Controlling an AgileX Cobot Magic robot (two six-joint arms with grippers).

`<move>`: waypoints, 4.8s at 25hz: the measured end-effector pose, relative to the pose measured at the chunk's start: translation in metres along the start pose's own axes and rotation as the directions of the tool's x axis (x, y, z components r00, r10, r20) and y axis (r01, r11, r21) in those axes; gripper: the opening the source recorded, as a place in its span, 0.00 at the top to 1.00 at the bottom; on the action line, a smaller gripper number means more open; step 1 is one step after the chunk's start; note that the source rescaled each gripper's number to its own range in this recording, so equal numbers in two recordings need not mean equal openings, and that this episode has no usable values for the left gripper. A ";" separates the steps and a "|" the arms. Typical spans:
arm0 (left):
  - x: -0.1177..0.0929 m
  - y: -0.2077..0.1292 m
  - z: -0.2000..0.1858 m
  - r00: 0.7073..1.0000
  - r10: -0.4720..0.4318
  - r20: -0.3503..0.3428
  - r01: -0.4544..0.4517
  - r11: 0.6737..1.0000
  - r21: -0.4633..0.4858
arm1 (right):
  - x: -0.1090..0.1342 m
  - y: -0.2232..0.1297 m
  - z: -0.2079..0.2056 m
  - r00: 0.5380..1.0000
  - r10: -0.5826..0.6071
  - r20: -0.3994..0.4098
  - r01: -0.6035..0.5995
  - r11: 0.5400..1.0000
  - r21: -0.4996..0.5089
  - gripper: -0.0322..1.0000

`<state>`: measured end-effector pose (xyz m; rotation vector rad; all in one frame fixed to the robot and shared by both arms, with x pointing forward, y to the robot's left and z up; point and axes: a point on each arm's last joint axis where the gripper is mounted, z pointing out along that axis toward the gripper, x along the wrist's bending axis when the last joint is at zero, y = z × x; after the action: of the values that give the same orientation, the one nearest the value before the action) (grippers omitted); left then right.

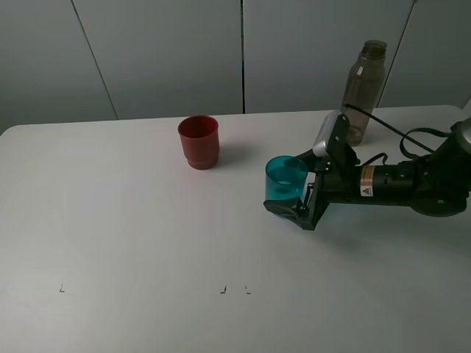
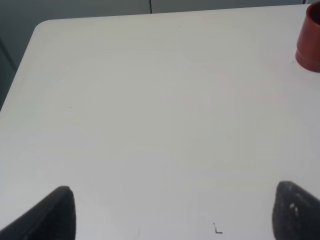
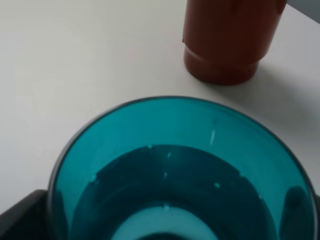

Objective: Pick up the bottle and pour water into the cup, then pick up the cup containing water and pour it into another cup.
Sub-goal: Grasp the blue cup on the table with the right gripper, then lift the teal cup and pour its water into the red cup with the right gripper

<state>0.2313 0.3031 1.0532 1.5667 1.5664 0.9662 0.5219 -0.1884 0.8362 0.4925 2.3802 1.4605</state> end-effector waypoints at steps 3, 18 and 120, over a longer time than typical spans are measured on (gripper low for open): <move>0.000 0.000 0.000 1.000 0.000 0.000 0.000 1.000 0.000 | 0.000 0.000 0.000 1.000 -0.009 0.004 0.009 1.000 0.000 0.00; 0.000 0.000 0.000 1.000 0.000 0.000 0.000 1.000 0.000 | -0.004 0.002 0.000 0.999 -0.013 0.038 0.014 1.000 -0.023 0.00; 0.000 0.000 0.000 1.000 -0.007 0.000 0.007 1.000 0.000 | -0.019 0.025 -0.001 0.972 0.195 0.133 -0.186 0.980 -0.078 0.89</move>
<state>0.2313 0.3031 1.0532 1.5604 1.5708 0.9625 0.5421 -0.1865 0.8607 0.7986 2.2197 1.5228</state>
